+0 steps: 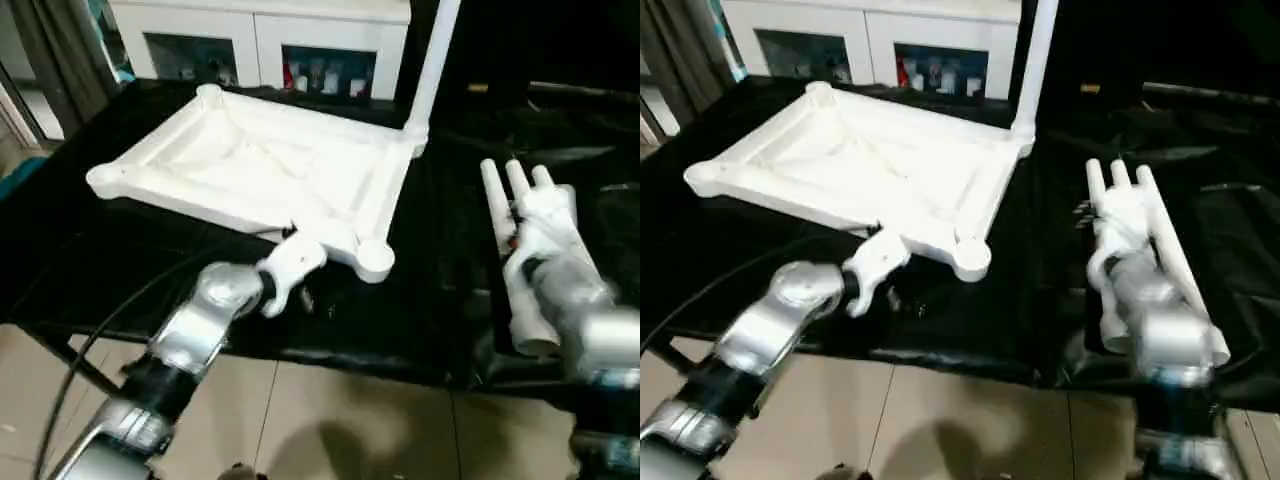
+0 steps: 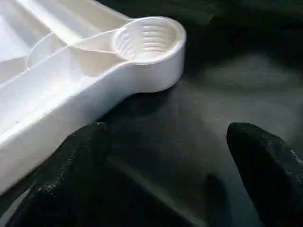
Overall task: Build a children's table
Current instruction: Pick table leg
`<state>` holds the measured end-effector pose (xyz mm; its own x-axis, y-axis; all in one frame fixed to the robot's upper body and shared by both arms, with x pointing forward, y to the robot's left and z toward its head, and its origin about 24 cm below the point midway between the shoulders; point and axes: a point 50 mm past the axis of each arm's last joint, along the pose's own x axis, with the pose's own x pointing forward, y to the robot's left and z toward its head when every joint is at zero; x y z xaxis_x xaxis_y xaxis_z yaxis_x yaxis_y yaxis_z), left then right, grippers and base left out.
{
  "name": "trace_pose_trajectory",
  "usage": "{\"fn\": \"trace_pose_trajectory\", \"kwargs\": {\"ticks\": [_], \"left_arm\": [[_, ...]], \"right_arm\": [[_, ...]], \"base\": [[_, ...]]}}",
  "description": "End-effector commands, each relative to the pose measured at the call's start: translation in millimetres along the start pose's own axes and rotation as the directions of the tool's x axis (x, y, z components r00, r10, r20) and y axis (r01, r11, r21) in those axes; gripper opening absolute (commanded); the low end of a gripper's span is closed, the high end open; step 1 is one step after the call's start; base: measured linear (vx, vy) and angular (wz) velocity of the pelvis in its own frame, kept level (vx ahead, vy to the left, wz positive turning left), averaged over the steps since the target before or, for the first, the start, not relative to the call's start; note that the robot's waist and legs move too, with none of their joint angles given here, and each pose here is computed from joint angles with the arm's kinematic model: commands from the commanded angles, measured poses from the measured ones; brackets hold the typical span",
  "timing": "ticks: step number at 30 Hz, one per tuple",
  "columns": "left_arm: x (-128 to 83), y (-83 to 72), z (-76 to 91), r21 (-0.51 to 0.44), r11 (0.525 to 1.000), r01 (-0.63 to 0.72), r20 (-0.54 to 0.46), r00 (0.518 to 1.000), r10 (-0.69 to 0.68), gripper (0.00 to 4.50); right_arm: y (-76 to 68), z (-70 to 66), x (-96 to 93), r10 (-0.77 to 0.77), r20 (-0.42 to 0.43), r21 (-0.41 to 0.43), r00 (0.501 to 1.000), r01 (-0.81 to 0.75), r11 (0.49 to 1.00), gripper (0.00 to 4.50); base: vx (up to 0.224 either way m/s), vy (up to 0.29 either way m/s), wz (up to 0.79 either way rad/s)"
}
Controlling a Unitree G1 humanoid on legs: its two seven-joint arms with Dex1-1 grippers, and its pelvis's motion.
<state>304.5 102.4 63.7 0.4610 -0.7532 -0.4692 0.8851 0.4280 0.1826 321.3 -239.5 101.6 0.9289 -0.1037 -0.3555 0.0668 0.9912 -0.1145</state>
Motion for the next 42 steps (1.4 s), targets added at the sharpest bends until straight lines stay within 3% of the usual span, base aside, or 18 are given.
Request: {"fn": "trace_pose_trajectory", "kwargs": {"ticks": [1,6,20,26,33,42], "left_arm": [[-2,-5.5,9.5,0.011,0.999,0.05,0.03,0.998,-0.051,4.5],[-11,-9.5,16.3,0.005,0.997,0.078,0.042,0.996,-0.079,4.5],[-17,-15.0,24.6,0.017,0.995,0.102,0.015,0.995,-0.102,4.5],[-18,-13.4,28.2,0.029,0.995,0.097,0.012,0.995,-0.097,4.5],[-18,-13.2,33.1,0.032,0.995,0.095,0.026,0.995,-0.096,4.5],[-21,-14.1,35.6,0.028,0.994,0.103,0.031,0.994,-0.104,4.5]], "right_arm": [[-4.8,-7.2,3.6,-0.004,-0.086,0.026,0.996,0.007,1.0,4.45],[-12.7,3.0,9.3,-0.014,-0.195,0.081,0.981,0.031,0.996,4.45],[-19.8,-16.9,8.2,0.036,-0.438,0.14,0.898,0.028,0.99,4.45],[-18.6,-30.1,2.2,0.093,-0.496,0.176,0.863,-0.005,0.984,4.45],[-11.6,-34.9,0.3,0.131,-0.533,0.185,0.836,-0.035,0.982,4.45],[-11.6,-46.1,1.3,0.148,-0.565,0.206,0.812,-0.035,0.978,3.67]], "base": [[0.0,0.0,0.0],[0.0,0.0,0.0],[0.0,0.0,0.0],[0.0,0.0,0.0],[0.0,0.0,0.0],[0.0,0.0,0.0]]}}
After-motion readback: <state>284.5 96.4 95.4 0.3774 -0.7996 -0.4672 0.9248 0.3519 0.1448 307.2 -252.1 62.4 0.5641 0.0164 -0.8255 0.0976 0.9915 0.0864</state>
